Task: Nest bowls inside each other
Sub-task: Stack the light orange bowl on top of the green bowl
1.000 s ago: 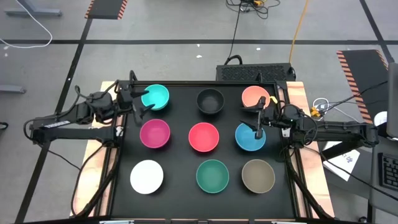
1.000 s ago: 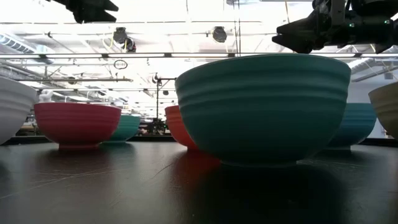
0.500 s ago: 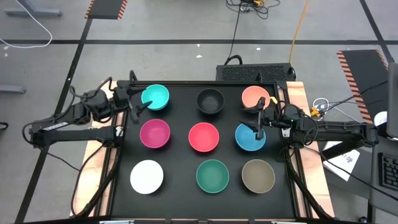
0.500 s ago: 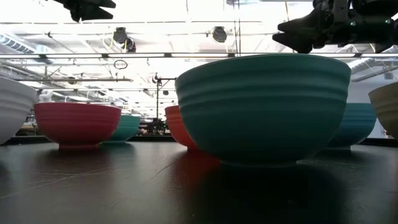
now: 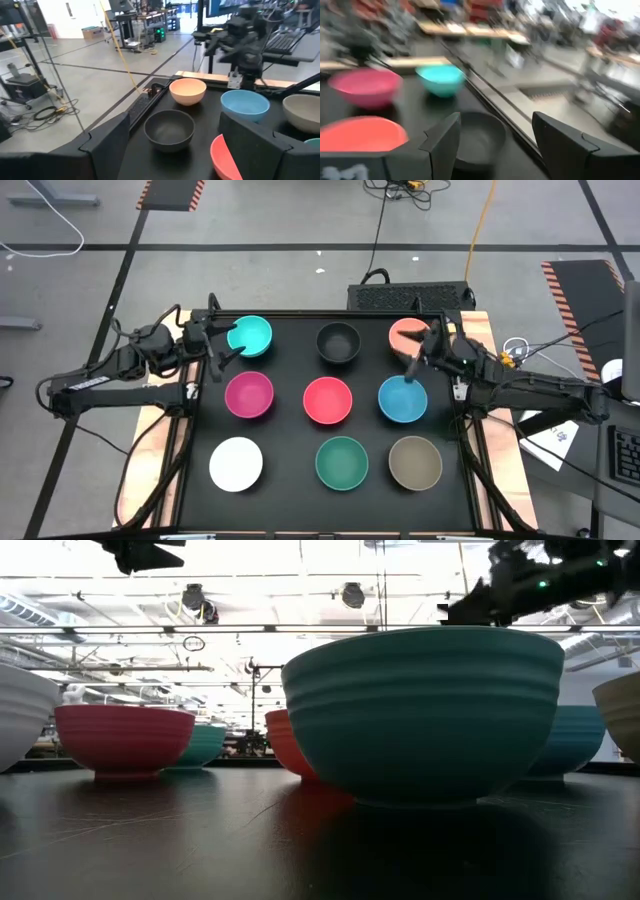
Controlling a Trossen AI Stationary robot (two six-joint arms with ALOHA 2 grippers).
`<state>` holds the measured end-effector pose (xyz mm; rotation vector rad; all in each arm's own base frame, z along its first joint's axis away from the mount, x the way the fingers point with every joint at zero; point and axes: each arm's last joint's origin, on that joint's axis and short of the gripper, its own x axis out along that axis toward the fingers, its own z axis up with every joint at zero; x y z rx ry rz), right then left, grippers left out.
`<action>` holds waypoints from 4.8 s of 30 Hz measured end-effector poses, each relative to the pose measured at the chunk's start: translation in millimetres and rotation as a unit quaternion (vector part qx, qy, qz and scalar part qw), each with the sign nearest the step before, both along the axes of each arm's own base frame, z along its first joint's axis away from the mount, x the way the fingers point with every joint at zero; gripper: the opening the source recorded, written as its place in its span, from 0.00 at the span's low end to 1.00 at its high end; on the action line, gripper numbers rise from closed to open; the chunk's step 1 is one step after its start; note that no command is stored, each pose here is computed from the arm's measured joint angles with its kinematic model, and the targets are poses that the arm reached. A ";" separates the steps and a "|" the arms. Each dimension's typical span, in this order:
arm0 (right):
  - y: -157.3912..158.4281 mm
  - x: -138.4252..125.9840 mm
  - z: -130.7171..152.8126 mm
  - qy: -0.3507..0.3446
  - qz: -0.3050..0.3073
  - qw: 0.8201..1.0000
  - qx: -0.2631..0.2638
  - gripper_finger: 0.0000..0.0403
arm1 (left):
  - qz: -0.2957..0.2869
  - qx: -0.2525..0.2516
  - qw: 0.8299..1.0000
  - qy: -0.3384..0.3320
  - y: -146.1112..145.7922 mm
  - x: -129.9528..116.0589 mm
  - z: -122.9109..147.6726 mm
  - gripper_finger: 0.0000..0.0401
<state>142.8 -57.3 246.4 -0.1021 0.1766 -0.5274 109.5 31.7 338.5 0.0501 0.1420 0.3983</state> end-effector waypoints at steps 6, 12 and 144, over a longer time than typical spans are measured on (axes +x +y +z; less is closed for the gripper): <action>-12.7 -1.1 26.4 0.074 -0.050 0.995 0.046 0.60 | -0.003 -0.001 1.000 -0.007 -0.2 0.2 1.1 0.78; -28.8 -4.7 33.9 0.177 -0.101 0.974 0.103 0.60 | -0.012 -0.001 1.000 -0.006 -0.6 0.4 1.1 0.78; -102.7 19.1 -49.6 0.493 -0.041 0.776 0.392 0.60 | -0.044 0.003 0.999 -0.001 -2.2 1.4 0.4 0.78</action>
